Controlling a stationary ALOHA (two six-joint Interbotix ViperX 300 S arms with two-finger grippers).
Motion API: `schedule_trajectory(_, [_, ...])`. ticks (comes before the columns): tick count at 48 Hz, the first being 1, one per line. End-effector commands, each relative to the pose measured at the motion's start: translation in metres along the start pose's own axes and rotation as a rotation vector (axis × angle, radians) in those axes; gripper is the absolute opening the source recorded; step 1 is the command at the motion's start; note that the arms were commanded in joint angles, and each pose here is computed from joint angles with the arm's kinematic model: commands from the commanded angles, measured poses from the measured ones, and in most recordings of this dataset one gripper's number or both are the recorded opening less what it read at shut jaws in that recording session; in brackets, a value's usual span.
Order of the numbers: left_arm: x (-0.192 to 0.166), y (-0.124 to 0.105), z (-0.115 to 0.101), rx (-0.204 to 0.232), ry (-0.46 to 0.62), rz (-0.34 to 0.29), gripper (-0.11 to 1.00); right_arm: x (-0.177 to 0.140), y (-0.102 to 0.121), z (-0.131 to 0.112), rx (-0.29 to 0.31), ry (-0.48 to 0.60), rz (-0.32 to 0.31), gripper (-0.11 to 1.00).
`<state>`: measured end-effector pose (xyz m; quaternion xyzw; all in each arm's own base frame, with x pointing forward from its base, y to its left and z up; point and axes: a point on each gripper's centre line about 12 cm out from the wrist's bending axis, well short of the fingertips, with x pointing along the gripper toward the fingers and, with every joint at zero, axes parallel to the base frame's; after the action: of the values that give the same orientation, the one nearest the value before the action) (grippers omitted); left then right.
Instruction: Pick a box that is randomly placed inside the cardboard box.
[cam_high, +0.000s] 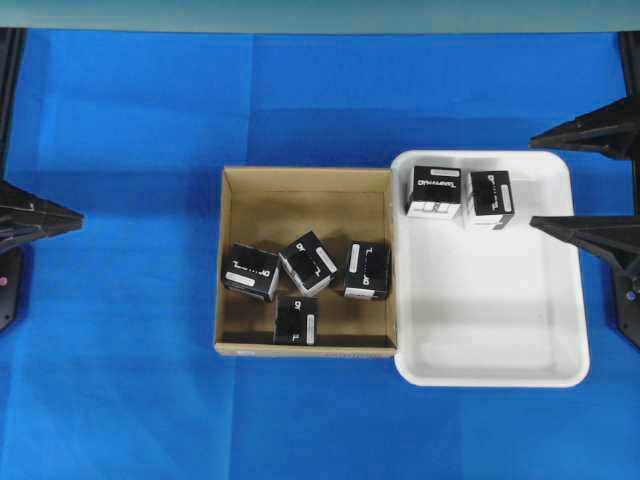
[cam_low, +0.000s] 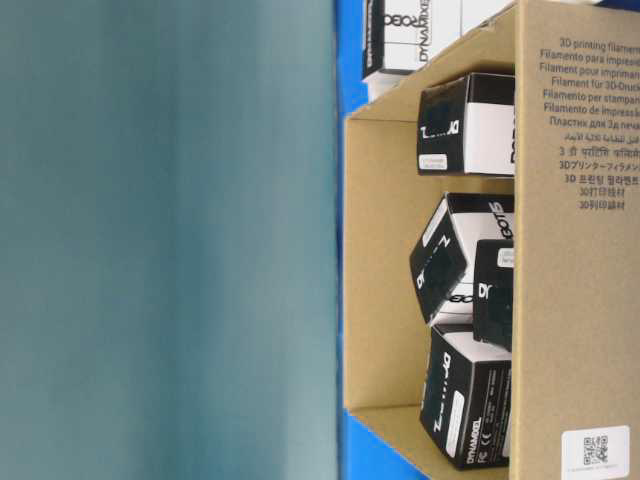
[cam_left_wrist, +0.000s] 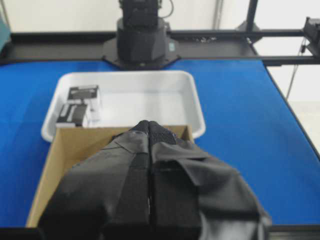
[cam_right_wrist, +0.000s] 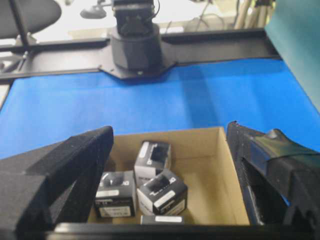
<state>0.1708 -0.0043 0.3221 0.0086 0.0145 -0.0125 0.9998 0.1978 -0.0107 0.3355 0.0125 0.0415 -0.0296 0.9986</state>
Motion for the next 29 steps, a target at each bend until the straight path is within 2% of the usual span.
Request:
schedule_trajectory(1, [0.0008,0.0004,0.0060,-0.002,-0.018,0.002,-0.07,0.0010,-0.0005,0.0007,-0.001,-0.005,-0.002,0.95])
schedule_trajectory(13, [0.0032,-0.0005,0.0018,-0.014,0.002,-0.003,-0.07,-0.0001,-0.0003,0.0028,-0.009,-0.020,-0.001,0.95])
schedule_trajectory(29, [0.0025,-0.0018,0.0035,-0.015,-0.008,-0.011,-0.07,0.0011,-0.0002,-0.0004,-0.052,-0.003,-0.001,0.95])
